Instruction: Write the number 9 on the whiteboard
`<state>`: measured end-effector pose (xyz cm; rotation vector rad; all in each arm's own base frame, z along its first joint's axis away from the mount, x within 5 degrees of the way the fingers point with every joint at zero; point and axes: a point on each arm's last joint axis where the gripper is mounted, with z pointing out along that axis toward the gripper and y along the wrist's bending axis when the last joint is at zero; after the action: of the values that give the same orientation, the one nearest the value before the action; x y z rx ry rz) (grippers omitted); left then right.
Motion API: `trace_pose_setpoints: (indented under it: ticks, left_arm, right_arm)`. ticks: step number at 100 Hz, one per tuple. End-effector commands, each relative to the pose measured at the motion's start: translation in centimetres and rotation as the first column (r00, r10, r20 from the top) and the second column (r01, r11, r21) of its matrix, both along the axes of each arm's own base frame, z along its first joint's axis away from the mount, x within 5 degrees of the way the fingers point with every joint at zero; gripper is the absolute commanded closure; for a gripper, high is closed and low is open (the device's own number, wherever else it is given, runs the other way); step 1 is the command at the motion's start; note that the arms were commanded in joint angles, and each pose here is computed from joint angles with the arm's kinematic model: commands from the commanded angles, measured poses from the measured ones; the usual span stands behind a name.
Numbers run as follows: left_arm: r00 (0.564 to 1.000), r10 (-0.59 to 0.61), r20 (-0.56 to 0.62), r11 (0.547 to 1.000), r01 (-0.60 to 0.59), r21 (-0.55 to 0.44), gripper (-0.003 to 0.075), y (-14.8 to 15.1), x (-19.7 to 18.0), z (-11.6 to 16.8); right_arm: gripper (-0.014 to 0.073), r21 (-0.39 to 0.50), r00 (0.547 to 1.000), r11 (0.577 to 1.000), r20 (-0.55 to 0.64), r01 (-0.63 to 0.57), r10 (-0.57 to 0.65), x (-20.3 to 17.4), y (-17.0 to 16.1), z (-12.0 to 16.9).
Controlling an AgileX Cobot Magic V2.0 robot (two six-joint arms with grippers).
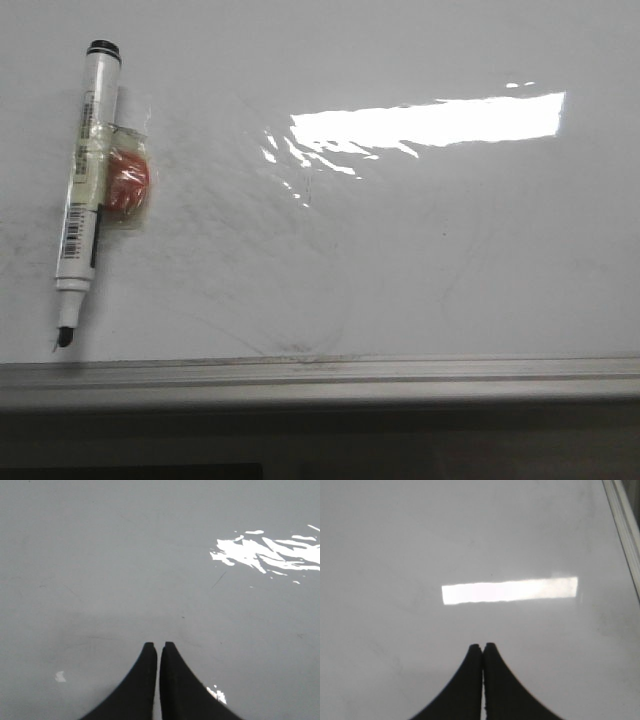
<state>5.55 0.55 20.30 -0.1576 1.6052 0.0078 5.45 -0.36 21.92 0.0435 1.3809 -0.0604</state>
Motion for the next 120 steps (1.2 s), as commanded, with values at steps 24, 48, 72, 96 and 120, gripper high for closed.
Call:
trace_pose_setpoints:
  ticks: [24,48,72,96,120]
  left_arm:
    - [0.995,0.006,0.095,0.999,-0.002,-0.041,0.0741,0.0,0.0,-0.3]
    - [0.991,0.005,0.137,0.999,0.002,-0.048,0.0741,0.0,-0.3,1.6]
    - [0.998,-0.009,0.062,0.999,0.011,-0.035,0.0741,-0.1,-0.1,5.0]
    - [0.998,-0.006,0.069,0.999,0.008,-0.034,0.0741,0.0,0.9,7.6]
    - [0.992,0.001,0.129,1.0,0.002,-0.029,0.0636,0.1,1.1,8.2]
  right_arm:
    - [0.0658,-0.05,0.995,0.999,0.103,0.008,-0.003,-0.4,0.1,0.6]
    - [0.0658,0.027,0.988,0.999,0.155,-0.024,0.019,-0.6,0.1,1.4]
    - [0.0658,0.09,0.998,0.995,0.051,-0.037,0.032,-0.5,0.1,3.4]
    - [0.0658,0.253,0.966,0.967,-0.239,-0.031,0.094,1.2,0.3,6.0]
    - [0.0658,0.259,0.933,0.966,-0.346,-0.003,0.096,2.8,0.3,5.8]
